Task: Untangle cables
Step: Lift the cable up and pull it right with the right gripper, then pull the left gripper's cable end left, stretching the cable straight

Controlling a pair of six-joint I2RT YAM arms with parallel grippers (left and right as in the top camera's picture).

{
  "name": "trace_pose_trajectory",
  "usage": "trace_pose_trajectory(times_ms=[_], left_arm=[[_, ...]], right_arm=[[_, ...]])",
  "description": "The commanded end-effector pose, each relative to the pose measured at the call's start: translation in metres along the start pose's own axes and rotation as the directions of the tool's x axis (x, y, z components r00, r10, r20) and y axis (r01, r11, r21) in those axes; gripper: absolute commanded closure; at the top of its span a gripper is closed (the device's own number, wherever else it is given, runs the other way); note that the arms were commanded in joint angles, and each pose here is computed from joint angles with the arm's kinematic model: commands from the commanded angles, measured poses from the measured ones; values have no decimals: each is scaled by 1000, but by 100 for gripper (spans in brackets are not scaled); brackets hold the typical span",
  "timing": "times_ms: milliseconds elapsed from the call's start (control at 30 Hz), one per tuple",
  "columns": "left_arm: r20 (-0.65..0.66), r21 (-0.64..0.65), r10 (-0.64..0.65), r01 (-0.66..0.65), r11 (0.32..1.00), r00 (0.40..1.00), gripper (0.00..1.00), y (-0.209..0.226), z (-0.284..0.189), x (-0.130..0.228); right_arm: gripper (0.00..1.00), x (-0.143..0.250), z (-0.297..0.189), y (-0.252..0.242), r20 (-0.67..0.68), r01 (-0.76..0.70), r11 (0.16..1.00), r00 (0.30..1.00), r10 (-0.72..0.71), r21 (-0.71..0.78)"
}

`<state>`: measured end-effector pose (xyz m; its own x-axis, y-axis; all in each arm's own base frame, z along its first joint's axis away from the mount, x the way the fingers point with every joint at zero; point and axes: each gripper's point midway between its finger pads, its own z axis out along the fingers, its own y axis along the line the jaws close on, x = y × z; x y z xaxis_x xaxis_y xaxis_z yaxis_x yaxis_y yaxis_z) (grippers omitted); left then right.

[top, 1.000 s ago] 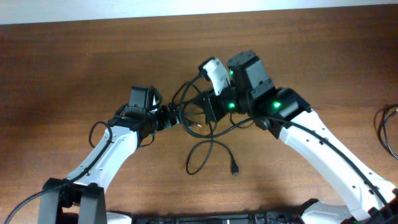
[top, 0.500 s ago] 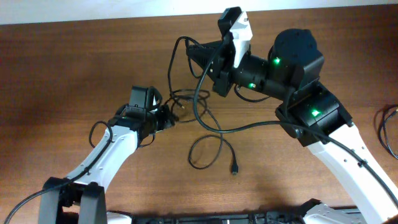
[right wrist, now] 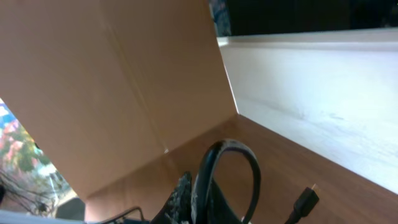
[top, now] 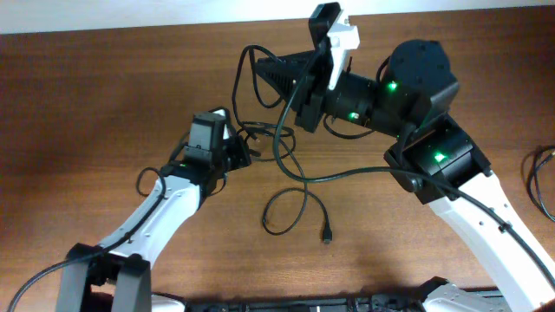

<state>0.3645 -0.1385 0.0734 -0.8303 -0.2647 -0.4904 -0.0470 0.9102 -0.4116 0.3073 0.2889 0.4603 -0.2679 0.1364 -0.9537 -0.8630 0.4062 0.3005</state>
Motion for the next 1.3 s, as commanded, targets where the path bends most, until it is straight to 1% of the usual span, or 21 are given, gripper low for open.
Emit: trace_pose_trajectory(times_ms=[0, 67, 133, 233, 267, 300, 333, 400, 500, 600, 667, 800, 833, 900, 933, 967, 1033, 1100, 1200, 1233, 1267], left_arm=[[-15, 21, 35, -35, 999, 999, 100, -12, 15, 6], [-43, -23, 30, -31, 999, 999, 100, -1, 23, 14], [-52, -144, 17, -24, 989, 998, 100, 25, 23, 19], [-116, -339, -56, 14, 941, 992, 100, 78, 9, 35], [-118, -428, -124, 62, 902, 985, 100, 101, 0, 40], [-101, -520, -205, 123, 845, 974, 100, 124, -12, 46], [-85, -568, -249, 158, 807, 965, 100, 138, -20, 49], [-56, -638, -339, 228, 736, 939, 100, 168, -35, 52], [2, -668, -424, 316, 674, 906, 100, 198, -49, 48], [47, -682, -478, 378, 626, 877, 100, 219, -58, 46], [75, -687, -510, 415, 597, 857, 100, 231, -64, 46], [88, -692, -521, 428, 581, 849, 100, 237, -68, 46], [105, -718, -505, 417, 557, 857, 100, 243, -73, 45], [163, -784, -472, 404, 471, 866, 100, 264, -91, 43], [181, -797, -488, 418, 436, 854, 100, 274, -99, 46], [189, -797, -510, 434, 419, 839, 100, 279, -103, 49], [202, -775, -568, 484, 405, 798, 100, 287, -106, 54], [201, -737, -625, 536, 410, 755, 100, 288, -104, 58], [198, -704, -665, 576, 414, 720, 100, 287, -101, 60], [221, -700, -684, 601, 386, 696, 100, 286, -101, 61], [260, -691, -715, 642, 331, 649, 100, 285, -102, 65]], right_arm=[[96, -11, -4, 11, 22, -38, 998, 999, 39, -45], [96, -10, -4, 9, 18, -41, 998, 999, 42, -40], [96, -6, -9, -7, 3, -65, 998, 998, 65, 11], [96, -4, -32, -68, 18, -119, 964, 993, 118, 239], [96, -4, -47, -96, 35, -140, 929, 990, 136, 342], [96, -2, -65, -123, 52, -162, 880, 986, 156, 446], [96, 0, -80, -143, 64, -179, 835, 983, 170, 520], [96, 14, -142, -200, 156, -288, 615, 953, 260, 734], [96, 24, -220, -241, 270, -385, 399, 910, 315, 832], [96, 26, -272, -258, 341, -434, 292, 884, 319, 852], [96, 30, -314, -266, 397, -465, 194, 865, 307, 864], [96, 28, -356, -273, 429, -468, 110, 865, 261, 877], [96, 27, -371, -274, 426, -453, 75, 874, 234, 888], [96, 29, -422, -277, 467, -459, -89, 870, 159, 884], [96, 35, -449, -279, 500, -478, -165, 855, 138, 863], [96, 43, -466, -280, 541, -509, -213, 829, 138, 834], [96, 71, -498, -281, 660, -593, -327, 737, 149, 736], [96, 98, -514, -286, 696, -596, -390, 691, 196, 702], [96, 118, -518, -294, 706, -579, -429, 666, 242, 694], [96, 121, -519, -297, 707, -577, -433, 662, 248, 692], [96, 123, -520, -299, 707, -576, -434, 661, 250, 692]])
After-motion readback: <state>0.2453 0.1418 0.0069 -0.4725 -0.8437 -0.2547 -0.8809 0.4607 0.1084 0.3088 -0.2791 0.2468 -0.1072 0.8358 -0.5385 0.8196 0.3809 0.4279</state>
